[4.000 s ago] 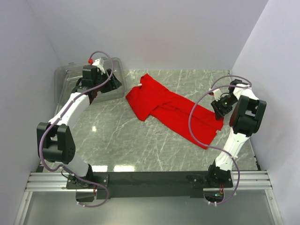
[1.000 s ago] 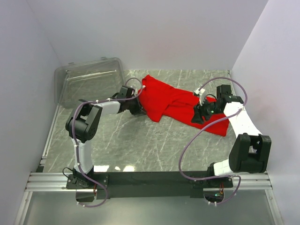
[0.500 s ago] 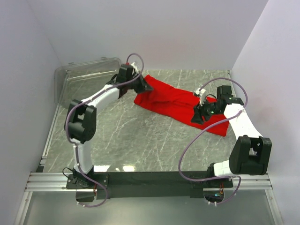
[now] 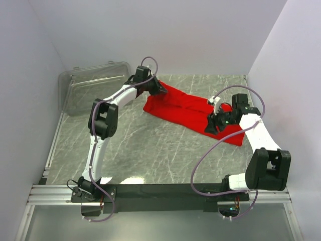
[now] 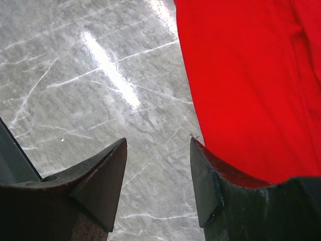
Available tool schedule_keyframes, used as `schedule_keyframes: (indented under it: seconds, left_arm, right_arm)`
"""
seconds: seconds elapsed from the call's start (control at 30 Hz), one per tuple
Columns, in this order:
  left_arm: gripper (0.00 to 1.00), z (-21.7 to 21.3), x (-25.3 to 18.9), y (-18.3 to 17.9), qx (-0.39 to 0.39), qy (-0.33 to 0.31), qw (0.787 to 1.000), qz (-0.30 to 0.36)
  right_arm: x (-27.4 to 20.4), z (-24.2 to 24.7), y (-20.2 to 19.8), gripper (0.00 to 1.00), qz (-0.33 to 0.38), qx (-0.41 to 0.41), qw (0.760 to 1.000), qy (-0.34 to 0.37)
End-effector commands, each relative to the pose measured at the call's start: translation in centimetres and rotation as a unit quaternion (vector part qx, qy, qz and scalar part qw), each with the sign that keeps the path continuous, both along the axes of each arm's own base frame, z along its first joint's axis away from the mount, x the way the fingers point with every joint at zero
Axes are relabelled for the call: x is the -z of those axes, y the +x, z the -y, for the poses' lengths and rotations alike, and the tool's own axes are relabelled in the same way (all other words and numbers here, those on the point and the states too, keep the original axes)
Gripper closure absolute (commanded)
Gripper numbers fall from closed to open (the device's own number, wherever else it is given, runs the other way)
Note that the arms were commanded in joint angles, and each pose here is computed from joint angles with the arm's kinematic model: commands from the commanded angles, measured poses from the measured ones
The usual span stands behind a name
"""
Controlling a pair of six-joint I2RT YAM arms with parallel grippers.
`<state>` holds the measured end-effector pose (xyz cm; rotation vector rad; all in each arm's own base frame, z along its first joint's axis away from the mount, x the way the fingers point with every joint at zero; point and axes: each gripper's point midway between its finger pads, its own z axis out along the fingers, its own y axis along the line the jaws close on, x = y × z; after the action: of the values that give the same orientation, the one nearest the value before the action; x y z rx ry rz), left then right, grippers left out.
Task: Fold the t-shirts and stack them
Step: Fold the tshirt
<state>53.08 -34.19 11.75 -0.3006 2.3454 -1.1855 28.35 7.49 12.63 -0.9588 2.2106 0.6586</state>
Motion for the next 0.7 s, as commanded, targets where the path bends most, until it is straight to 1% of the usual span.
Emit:
schedule_keyframes:
  seconds: [0.0,0.07,0.1,0.17,0.2,0.3,0.33,0.43,0.47,0.5,0.57,0.6,0.67]
  left_arm:
    - [0.97,0.9,-4.3,2.3,-0.015,-0.050,0.998,0.040]
    - [0.93,1.3,-4.6,3.0,-0.023,-0.068,0.997,0.041]
    - [0.85,1.4,-4.4,3.5,-0.029,-0.071,0.996,0.043]
    - [0.73,1.6,-4.7,4.0,-0.038,-0.086,0.995,0.042]
    - [0.63,1.7,-4.5,4.1,-0.040,-0.091,0.994,0.042]
    - [0.47,2.0,-6.3,4.9,-0.042,-0.117,0.990,0.068]
    - [0.46,2.0,-7.2,5.3,-0.041,-0.124,0.988,0.082]
    - [0.46,1.3,-9.9,5.8,-0.036,-0.131,0.984,0.120]
    - [0.46,1.0,-9.9,5.8,-0.033,-0.118,0.985,0.123]
    - [0.46,0.3,-10.9,5.8,-0.033,-0.115,0.984,0.132]
    - [0.46,-0.3,-10.5,5.2,-0.022,-0.103,0.986,0.128]
    - [0.47,-0.9,-10.6,4.6,-0.023,-0.091,0.989,0.114]
    - [0.48,-2.0,-8.9,3.8,-0.027,-0.047,0.994,0.097]
  right_arm:
    - [-1.0,-0.2,0.4,0.40,0.027,0.002,1.000,0.005]
    - [-1.1,-0.2,0.3,0.40,0.029,0.003,1.000,0.005]
    - [-1.2,-0.2,0.3,0.40,0.029,0.004,1.000,0.005]
    - [-1.2,-0.2,0.2,0.40,0.029,0.006,1.000,0.006]
    - [-1.2,-0.2,0.2,0.40,0.029,0.007,1.000,0.006]
    - [-1.1,-0.3,0.0,0.40,0.027,0.008,1.000,0.009]
    - [-1.0,-0.3,0.0,0.40,0.026,0.008,1.000,0.011]
    - [-1.1,-0.4,-0.2,0.40,0.027,0.009,1.000,0.012]
    - [-1.1,-0.4,-0.2,0.40,0.028,0.010,0.999,0.012]
    - [-1.1,-0.4,-0.2,0.40,0.027,0.010,0.999,0.013]
    - [-1.0,-0.4,-0.2,0.40,0.028,0.009,0.999,0.014]
    - [-1.0,-0.4,-0.3,0.40,0.026,0.009,1.000,0.015]
    - [-1.0,-0.5,-0.2,0.40,0.024,0.009,1.000,0.016]
